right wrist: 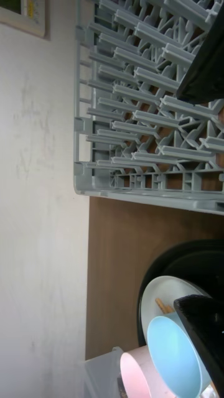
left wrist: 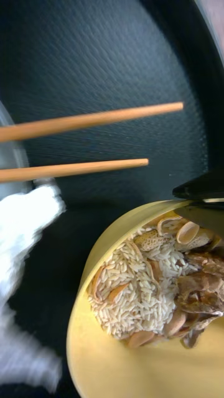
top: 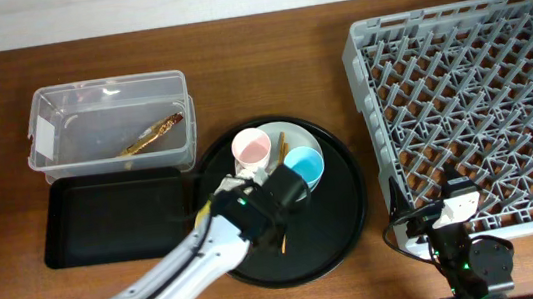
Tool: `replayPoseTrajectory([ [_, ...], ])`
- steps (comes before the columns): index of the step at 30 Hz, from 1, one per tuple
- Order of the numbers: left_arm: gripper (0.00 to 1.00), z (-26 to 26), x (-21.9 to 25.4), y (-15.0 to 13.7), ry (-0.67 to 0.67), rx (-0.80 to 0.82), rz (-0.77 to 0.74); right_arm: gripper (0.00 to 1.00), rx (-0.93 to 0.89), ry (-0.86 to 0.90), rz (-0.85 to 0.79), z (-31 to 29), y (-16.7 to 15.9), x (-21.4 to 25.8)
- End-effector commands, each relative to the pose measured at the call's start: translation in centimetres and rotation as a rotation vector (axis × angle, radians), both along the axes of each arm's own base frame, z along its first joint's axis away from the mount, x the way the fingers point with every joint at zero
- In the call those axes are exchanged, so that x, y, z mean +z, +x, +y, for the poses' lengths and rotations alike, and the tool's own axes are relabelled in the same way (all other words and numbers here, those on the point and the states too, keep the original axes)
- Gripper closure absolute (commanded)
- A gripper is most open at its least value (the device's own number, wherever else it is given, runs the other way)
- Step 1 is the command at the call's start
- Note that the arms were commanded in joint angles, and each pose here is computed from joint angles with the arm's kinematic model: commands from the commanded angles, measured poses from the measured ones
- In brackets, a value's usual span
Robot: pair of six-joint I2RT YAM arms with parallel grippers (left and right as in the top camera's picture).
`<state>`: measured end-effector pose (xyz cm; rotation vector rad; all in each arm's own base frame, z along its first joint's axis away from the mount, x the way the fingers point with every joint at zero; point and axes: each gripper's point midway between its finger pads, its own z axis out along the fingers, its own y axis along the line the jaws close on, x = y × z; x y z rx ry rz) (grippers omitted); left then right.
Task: Sort waste into correct bins and load items into the dishwasher rack
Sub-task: 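Grasp the yellow bowl rim with the left gripper and lift, then tip the yellow bowl over the black tray to dump food scraps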
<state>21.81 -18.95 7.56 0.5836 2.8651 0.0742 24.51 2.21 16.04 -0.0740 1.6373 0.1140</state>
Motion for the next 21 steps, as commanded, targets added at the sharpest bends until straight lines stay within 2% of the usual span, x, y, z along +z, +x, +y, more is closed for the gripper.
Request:
replayPoseTrajectory([
  [1,1.00,0.7,5.1,3.0,-0.061,0.024,-0.102,0.01,0.001,0.001,0.002,0.0,0.0,-0.2],
  [6,1.00,5.6,6.9,5.9,-0.099,0.180,-0.119,0.02,0.001,0.001,0.002,0.0,0.0,-0.2],
  [9,1.00,8.2,6.8,7.4,-0.198,0.261,-0.078,0.01,0.001,0.001,0.002,0.0,0.0,-0.2],
  [15,1.00,13.9,9.0,10.7,-0.563,0.358,-0.098,0.01,0.001,0.001,0.002,0.0,0.0,-0.2],
  [21,1.00,19.9,9.9,12.1,-0.849,0.453,-0.246,0.01,0.001,0.001,0.002,0.0,0.0,-0.2],
])
